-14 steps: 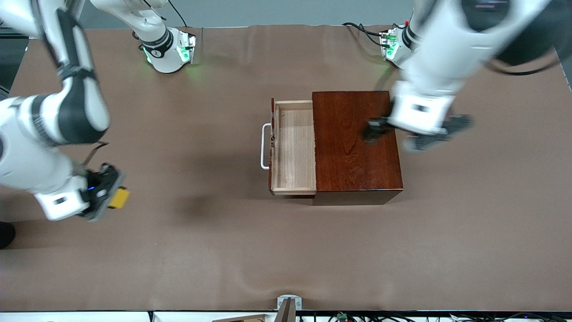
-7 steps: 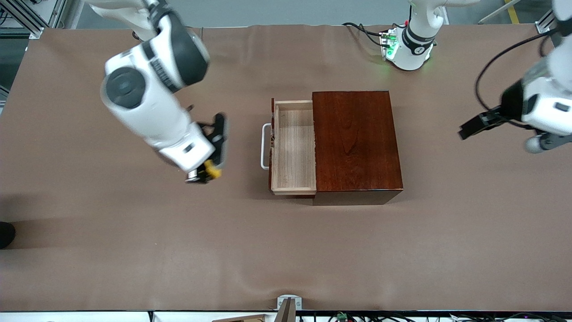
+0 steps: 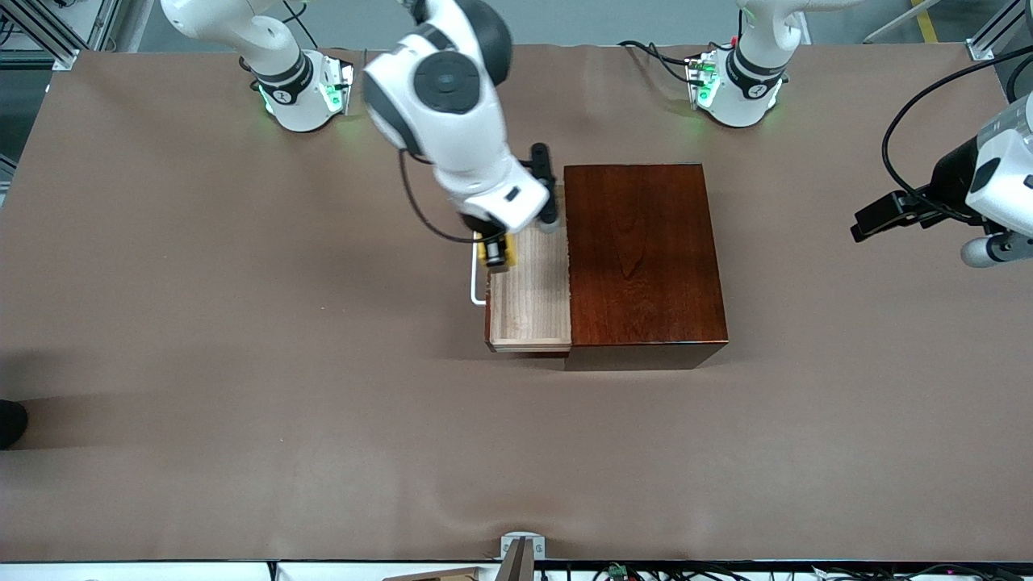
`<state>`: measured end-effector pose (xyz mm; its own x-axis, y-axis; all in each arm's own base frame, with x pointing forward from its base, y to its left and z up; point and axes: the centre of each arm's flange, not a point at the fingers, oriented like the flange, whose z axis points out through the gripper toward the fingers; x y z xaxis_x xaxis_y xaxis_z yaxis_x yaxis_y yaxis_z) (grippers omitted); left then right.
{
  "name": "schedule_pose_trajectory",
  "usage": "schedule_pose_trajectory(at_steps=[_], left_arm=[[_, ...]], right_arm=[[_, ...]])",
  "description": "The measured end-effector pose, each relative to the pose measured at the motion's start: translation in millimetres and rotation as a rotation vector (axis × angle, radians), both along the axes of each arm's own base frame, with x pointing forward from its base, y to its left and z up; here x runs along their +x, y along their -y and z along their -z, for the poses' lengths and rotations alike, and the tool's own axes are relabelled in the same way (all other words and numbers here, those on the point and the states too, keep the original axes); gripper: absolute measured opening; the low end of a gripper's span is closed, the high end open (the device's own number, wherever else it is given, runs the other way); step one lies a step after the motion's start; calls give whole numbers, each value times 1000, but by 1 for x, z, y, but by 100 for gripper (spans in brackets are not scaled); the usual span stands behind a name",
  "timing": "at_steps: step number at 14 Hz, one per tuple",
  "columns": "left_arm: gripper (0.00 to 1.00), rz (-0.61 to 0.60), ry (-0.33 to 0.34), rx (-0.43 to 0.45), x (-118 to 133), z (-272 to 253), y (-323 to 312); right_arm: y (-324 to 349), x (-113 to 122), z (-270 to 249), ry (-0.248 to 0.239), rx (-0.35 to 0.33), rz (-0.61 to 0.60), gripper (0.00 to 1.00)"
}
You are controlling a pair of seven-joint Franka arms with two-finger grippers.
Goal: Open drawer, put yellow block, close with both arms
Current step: 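Carry the yellow cube over the open drawer with the right gripper, then lower the cube into the drawer and open the right gripper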
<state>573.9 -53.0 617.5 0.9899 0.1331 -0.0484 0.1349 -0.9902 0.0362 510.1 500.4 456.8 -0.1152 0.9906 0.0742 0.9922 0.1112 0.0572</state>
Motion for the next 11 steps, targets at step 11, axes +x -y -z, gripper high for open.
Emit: schedule_pose_trajectory(at_steps=[11], left_arm=[[100,160,49,17,2,-6,2]], right_arm=[[-31,6,102,-20,-67,-37,56]])
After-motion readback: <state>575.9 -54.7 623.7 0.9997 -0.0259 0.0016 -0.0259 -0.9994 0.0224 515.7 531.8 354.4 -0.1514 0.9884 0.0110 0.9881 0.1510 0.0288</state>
